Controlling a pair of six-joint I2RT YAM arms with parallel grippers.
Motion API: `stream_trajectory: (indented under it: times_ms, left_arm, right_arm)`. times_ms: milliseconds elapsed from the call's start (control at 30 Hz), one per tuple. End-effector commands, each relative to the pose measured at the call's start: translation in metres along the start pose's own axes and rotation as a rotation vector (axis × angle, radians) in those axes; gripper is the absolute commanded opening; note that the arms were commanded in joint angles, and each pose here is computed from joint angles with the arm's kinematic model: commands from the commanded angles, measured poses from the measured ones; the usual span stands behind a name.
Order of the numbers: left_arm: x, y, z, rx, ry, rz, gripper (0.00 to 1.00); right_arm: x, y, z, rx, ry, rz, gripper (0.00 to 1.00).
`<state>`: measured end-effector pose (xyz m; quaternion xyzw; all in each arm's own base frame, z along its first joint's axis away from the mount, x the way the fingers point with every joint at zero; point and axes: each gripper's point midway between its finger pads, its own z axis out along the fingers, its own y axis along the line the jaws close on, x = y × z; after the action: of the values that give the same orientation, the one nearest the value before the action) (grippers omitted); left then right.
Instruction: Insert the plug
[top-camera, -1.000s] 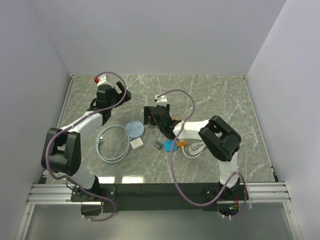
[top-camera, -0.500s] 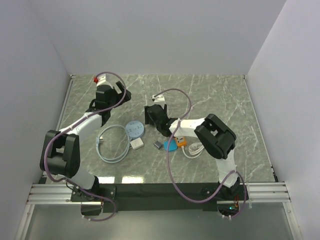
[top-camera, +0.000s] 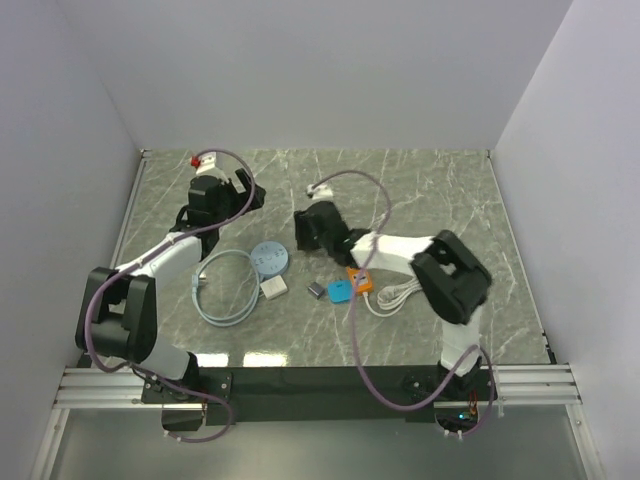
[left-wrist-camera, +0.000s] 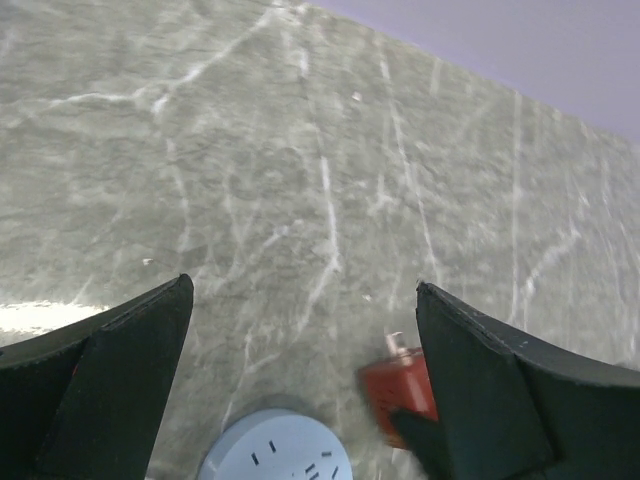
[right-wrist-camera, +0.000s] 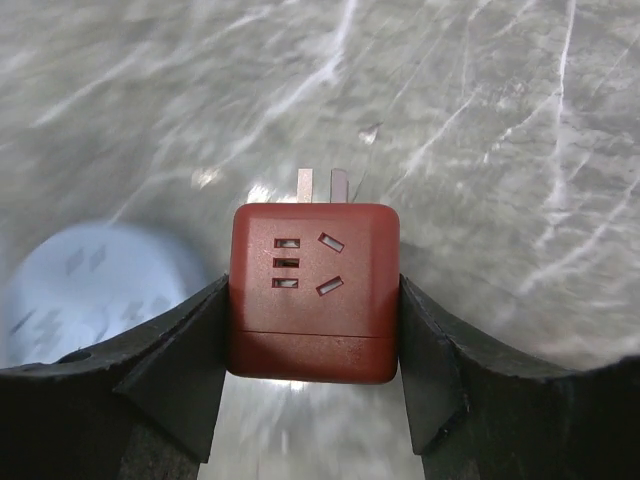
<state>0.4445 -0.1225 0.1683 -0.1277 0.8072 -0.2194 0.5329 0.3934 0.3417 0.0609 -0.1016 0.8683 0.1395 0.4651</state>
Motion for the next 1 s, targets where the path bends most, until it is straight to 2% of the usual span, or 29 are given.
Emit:
stream_trajectory:
  times_ms: [0, 33, 100, 200, 233, 333, 500, 567, 600, 800, 900, 933, 967]
  left_arm:
    - [-0.025, -0.030, -0.019, 0.173, -0.082, 0.086, 0.99]
    - [-0.034, -0.036, -0.024, 0.210, -0.109, 0.102, 0.99]
    - [-0.032, -0.046, -0.031, 0.276, -0.103, 0.124, 0.99]
    - [-0.031, -0.064, -0.045, 0.384, -0.104, 0.163, 0.99]
    - [-0.033, -0.070, -0.052, 0.417, -0.110, 0.181, 1.00]
    - [-0.031, -0.083, -0.072, 0.506, -0.123, 0.232, 0.99]
    - [-0.016, -0.114, -0.112, 0.764, -0.141, 0.328, 1.00]
    - [-0.006, -0.127, -0.131, 0.888, -0.108, 0.353, 0.99]
    - [-0.005, -0.131, -0.137, 0.927, -0.117, 0.371, 1.00]
    - [0.016, -0.146, -0.166, 1.134, -0.025, 0.421, 0.99]
    - [0.022, -0.155, -0.171, 1.161, -0.007, 0.438, 0.98]
    - [0.021, -0.161, -0.171, 1.151, -0.041, 0.487, 0.98]
    - [0.031, -0.159, -0.168, 1.122, 0.010, 0.476, 0.99]
  right_arm:
    - [-0.102, -0.012, -0.059, -0.199, -0.139, 0.044, 0.33]
    - [-0.105, 0.000, -0.075, -0.342, -0.112, 0.021, 0.33]
    - [-0.127, -0.002, -0.101, -0.450, -0.133, -0.007, 0.34]
    - [-0.136, -0.005, -0.124, -0.540, -0.109, -0.110, 0.36]
    - [-0.123, -0.005, -0.131, -0.591, -0.041, -0.152, 0.36]
    - [-0.114, 0.003, -0.148, -0.699, 0.011, -0.237, 0.36]
    - [-0.102, 0.025, -0.194, -0.949, 0.016, -0.308, 0.34]
    - [-0.102, 0.025, -0.204, -0.992, 0.009, -0.323, 0.33]
    - [-0.100, 0.028, -0.214, -1.040, 0.009, -0.324, 0.29]
    - [-0.093, 0.032, -0.250, -1.204, -0.038, -0.366, 0.25]
    - [-0.094, 0.032, -0.249, -1.209, -0.037, -0.367, 0.21]
    - [-0.094, 0.032, -0.248, -1.209, -0.035, -0.365, 0.20]
    - [-0.095, 0.032, -0.246, -1.208, -0.031, -0.362, 0.18]
